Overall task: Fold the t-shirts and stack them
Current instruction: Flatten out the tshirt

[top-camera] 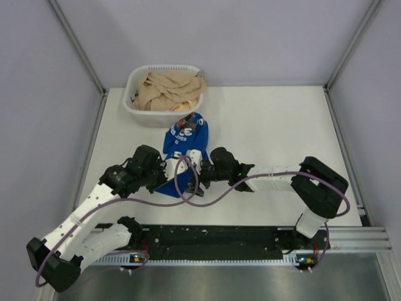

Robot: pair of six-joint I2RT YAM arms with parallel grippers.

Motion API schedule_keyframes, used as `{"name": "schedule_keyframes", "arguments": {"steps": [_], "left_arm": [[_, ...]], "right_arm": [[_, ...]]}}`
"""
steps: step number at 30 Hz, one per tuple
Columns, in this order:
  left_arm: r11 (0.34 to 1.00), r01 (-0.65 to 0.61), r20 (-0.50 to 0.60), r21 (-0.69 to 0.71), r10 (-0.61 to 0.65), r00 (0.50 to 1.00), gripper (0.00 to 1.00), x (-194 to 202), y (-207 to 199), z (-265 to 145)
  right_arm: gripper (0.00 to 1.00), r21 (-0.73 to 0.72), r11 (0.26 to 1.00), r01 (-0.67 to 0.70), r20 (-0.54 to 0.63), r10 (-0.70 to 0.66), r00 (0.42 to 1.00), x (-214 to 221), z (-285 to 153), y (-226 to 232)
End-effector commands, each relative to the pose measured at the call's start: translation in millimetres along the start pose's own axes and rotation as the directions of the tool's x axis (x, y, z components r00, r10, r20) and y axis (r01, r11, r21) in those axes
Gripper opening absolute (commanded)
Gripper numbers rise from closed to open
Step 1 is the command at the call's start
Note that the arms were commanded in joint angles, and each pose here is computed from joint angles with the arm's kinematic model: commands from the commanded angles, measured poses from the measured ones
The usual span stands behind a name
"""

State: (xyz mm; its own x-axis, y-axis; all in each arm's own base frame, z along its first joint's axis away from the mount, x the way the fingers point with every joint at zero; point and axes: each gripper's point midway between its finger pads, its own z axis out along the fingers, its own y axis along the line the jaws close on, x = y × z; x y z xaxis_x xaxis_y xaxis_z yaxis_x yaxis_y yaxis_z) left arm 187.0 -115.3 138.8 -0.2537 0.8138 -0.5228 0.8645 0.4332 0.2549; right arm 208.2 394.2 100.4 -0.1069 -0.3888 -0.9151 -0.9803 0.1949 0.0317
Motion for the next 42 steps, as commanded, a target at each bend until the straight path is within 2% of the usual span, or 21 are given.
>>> {"name": "schedule_keyframes", "arguments": {"steps": [1, 4, 7, 10, 13, 19, 20, 24, 25, 26, 27, 31, 37, 39, 42], "left_arm": [[0.999, 0.042, 0.030, 0.016, -0.043, 0.999, 0.00, -10.2, -1.6, -15.0], [0.999, 0.044, 0.045, 0.026, -0.045, 0.998, 0.00, -14.8, -2.0, -16.1], [0.998, 0.051, 0.056, 0.026, -0.052, 0.997, 0.00, -18.7, -0.2, -17.0], [0.998, 0.060, 0.068, 0.026, -0.062, 0.996, 0.00, -22.4, 1.7, -18.6], [0.997, 0.062, 0.081, 0.036, -0.064, 0.995, 0.00, -26.3, 1.9, -19.9], [0.996, 0.074, 0.082, 0.055, -0.079, 0.993, 0.00, -29.3, 2.2, -16.4], [0.996, 0.075, 0.087, 0.054, -0.079, 0.993, 0.00, -30.8, 2.9, -17.4], [0.995, 0.083, 0.105, 0.050, -0.088, 0.991, 0.00, -35.7, 6.3, -21.9], [0.995, 0.087, 0.110, 0.039, -0.091, 0.990, 0.00, -36.4, 8.9, -24.3], [0.995, 0.092, 0.112, 0.023, -0.094, 0.989, 0.00, -36.6, 12.5, -26.2], [0.995, 0.101, 0.112, -0.001, -0.100, 0.989, 0.00, -35.2, 17.6, -28.5], [0.984, 0.134, 0.145, -0.120, -0.117, 0.983, 0.00, -33.9, 47.1, -43.6], [0.965, 0.138, 0.144, -0.223, -0.108, 0.984, 0.00, -34.3, 71.0, -56.2], [0.946, 0.149, 0.130, -0.289, -0.115, 0.985, 0.00, -33.0, 85.6, -60.4], [0.867, 0.185, 0.097, -0.463, -0.158, 0.983, 0.00, -29.0, 126.9, -84.9]], "right_arm": [[0.80, -0.033, 0.999, 0.009, 0.139, -0.005, 0.990, -40.8, 34.3, 8.5], [0.80, 0.054, 0.997, -0.059, 0.149, 0.050, 0.988, -39.1, 47.8, -5.6], [0.78, 0.166, 0.975, -0.145, 0.064, 0.136, 0.989, -15.2, 63.6, -27.1], [0.78, 0.154, 0.970, -0.189, 0.037, 0.186, 0.982, -1.0, 73.9, -24.0], [0.78, 0.127, 0.963, -0.238, 0.058, 0.232, 0.971, 0.2, 82.7, -14.2], [0.75, 0.202, 0.935, -0.291, 0.054, 0.286, 0.957, 5.5, 96.3, -19.7], [0.69, 0.214, 0.929, -0.301, 0.044, 0.299, 0.953, 8.7, 98.6, -22.3], [0.35, 0.254, 0.911, -0.326, 0.038, 0.327, 0.944, 15.0, 105.9, -31.2], [0.24, 0.260, 0.908, -0.329, 0.036, 0.332, 0.943, 15.9, 105.9, -32.7], [0.09, 0.280, 0.901, -0.330, 0.034, 0.335, 0.942, 17.8, 103.6, -37.1], [0.00, 0.309, 0.890, -0.337, 0.042, 0.341, 0.939, 18.2, 98.6, -44.7], [0.00, 0.421, 0.829, -0.370, 0.098, 0.364, 0.926, 25.7, 57.0, -80.6], [0.00, 0.590, 0.706, -0.391, 0.192, 0.347, 0.918, 33.8, -50.4, -131.8], [0.00, 0.660, 0.668, -0.343, 0.192, 0.292, 0.937, 23.1, -88.4, -143.4], [0.00, 0.772, 0.572, -0.277, 0.193, 0.204, 0.960, -0.1, -156.3, -165.6]]}}
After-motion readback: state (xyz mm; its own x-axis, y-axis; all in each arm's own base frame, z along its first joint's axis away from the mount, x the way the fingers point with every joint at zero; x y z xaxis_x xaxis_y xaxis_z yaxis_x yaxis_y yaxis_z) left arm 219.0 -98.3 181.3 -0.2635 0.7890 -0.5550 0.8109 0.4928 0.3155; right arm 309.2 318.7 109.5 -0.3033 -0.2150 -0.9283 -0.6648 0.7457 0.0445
